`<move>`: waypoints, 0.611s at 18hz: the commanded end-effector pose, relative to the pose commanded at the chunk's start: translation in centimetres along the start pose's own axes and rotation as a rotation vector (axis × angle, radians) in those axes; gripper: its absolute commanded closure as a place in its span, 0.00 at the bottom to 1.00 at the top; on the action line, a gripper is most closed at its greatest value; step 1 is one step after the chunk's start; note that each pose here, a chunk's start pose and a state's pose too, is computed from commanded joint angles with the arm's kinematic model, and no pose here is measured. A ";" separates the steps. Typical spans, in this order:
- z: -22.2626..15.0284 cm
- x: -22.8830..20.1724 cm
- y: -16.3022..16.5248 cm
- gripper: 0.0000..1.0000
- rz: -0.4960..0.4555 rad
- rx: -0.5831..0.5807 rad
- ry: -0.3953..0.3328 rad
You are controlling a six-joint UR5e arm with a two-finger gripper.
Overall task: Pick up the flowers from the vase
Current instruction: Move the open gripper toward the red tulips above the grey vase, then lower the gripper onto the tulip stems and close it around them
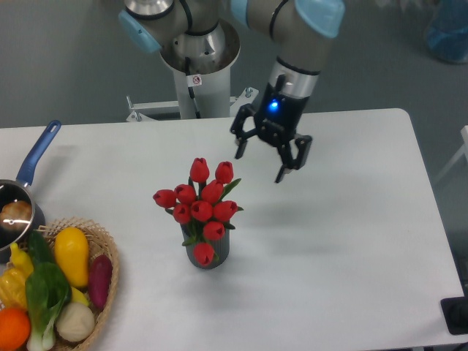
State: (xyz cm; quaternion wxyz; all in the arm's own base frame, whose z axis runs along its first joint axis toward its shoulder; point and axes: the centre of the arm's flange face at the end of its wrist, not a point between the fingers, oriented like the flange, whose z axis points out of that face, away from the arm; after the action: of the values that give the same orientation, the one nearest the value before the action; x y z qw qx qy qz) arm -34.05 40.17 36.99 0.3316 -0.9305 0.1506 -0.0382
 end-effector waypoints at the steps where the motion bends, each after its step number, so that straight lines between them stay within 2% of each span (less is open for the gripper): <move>1: 0.4 0.1 -0.4 0.00 0.002 0.026 0.014; 4: 2.5 0.7 -1.3 0.00 0.004 0.087 0.071; 10: 3.2 0.4 -2.0 0.00 0.007 0.133 0.092; 11: 3.3 0.3 -2.0 0.03 0.005 0.140 0.096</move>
State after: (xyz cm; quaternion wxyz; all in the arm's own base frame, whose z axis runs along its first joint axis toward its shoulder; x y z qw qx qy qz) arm -32.64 43.54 35.70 0.3884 -0.9018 0.1654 -0.0923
